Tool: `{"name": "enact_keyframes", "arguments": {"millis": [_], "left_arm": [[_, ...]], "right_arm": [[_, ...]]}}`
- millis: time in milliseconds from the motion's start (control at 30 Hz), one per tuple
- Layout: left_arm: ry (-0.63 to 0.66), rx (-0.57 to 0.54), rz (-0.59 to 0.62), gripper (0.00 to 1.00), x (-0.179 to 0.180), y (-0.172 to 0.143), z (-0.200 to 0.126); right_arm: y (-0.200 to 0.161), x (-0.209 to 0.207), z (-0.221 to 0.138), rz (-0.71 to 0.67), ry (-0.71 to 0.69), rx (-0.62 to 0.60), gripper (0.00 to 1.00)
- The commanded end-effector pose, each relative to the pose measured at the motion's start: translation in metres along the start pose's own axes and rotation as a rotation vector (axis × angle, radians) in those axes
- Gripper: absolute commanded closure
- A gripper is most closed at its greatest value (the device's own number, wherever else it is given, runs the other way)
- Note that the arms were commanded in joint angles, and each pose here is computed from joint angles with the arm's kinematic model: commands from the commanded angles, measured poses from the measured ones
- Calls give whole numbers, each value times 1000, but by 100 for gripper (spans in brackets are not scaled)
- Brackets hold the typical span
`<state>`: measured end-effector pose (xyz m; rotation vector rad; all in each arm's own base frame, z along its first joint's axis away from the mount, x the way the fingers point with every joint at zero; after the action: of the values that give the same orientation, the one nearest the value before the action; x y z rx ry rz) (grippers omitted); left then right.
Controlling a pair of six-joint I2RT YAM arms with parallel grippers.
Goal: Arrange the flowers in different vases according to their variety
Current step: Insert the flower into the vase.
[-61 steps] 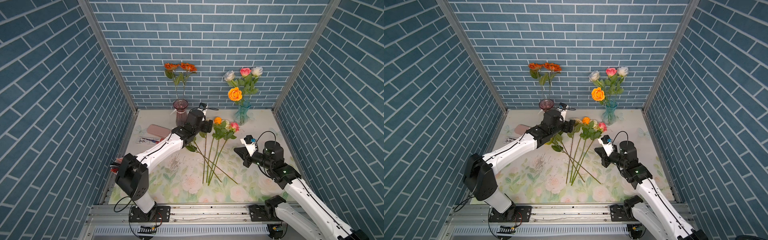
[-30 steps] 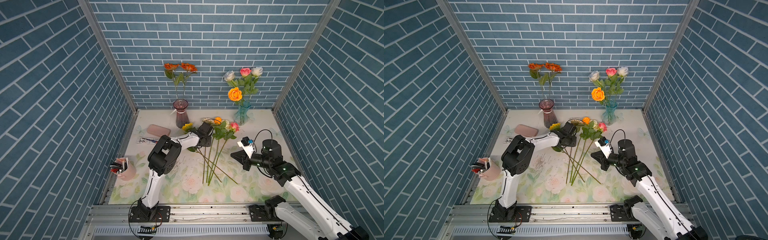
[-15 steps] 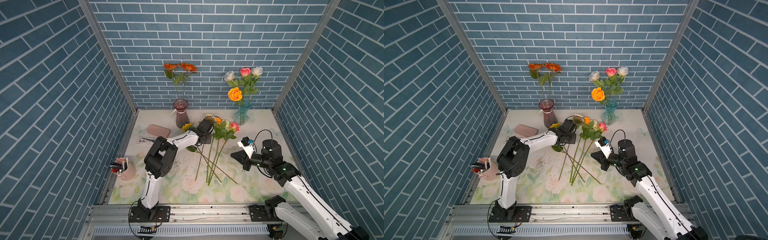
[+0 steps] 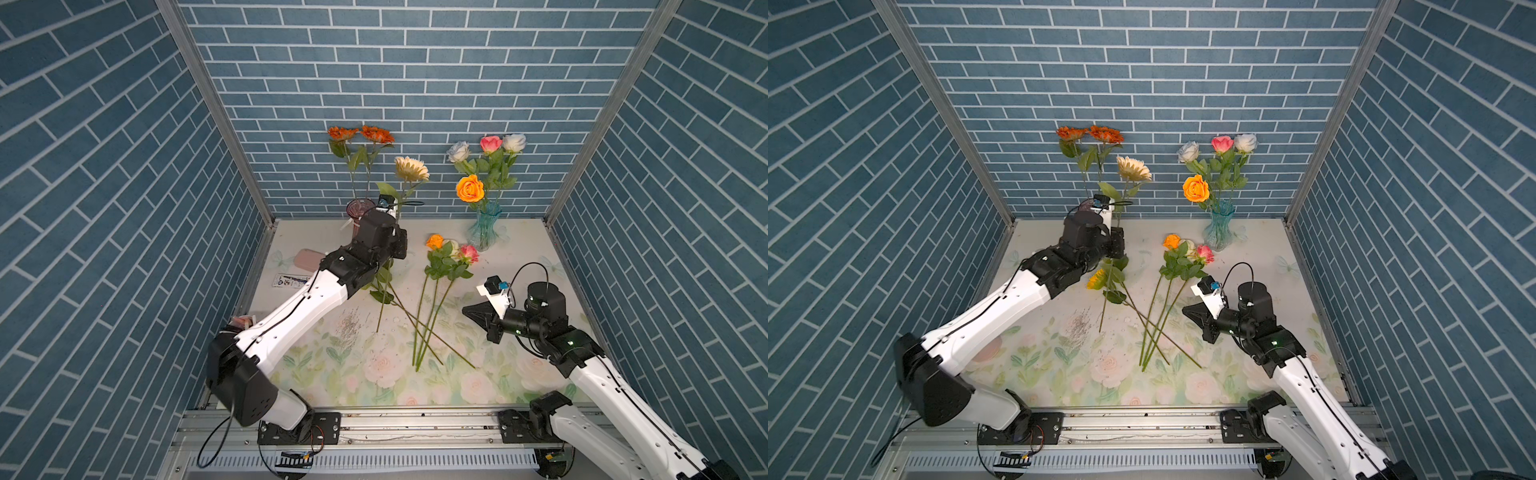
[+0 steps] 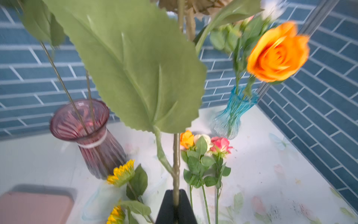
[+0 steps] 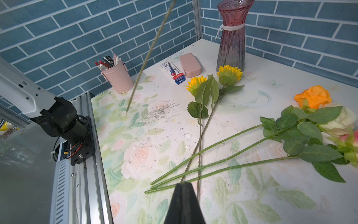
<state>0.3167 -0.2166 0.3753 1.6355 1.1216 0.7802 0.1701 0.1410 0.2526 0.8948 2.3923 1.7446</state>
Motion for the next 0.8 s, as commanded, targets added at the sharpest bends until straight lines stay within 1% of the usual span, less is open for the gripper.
{"name": "enact_keyframes", "arguments": {"millis": [0,67,133,200,267,367,467,567,667,767], "left_arm": [[29,-236,111,100,5,44,-30],[72,-337,195,100,10,68,-44],[117,-430,251,100,17,85,-51],[149,-531,253,100,31,101,-56],[160,-639,218,100,53,117,-57],[194,-759,197,100,83,131,-53],[226,-849,187,100,106,141,-45],[208,-931,157,100,121,153,-36],[195,-997,141,100,128,166,-28],[200,-1027,130,100,133,170,-15]], "right_arm": [[2,1,-1,-39,-2,-36,100],[4,2,-2,-48,-1,-47,100],[4,2,-2,-54,-2,-55,100],[5,2,-2,-58,-1,-60,100],[6,2,-2,-63,1,-66,100],[7,2,0,-68,8,-72,100],[7,1,2,-72,13,-71,100],[6,-1,5,-71,15,-59,100],[4,-5,9,-63,11,-44,100],[1,-8,12,-52,10,-31,100]]}}
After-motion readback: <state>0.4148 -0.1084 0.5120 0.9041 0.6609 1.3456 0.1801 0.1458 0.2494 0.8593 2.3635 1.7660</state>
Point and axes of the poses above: each gripper's point midway between its finger pads, its own z axis out along the fingers, its own x axis along the line the jaws close on, y = z × x, the point moved 8 cm from there along -z, back along the fingers, and after that the axes turned 7 degrees about z, right-handed, at the moved point
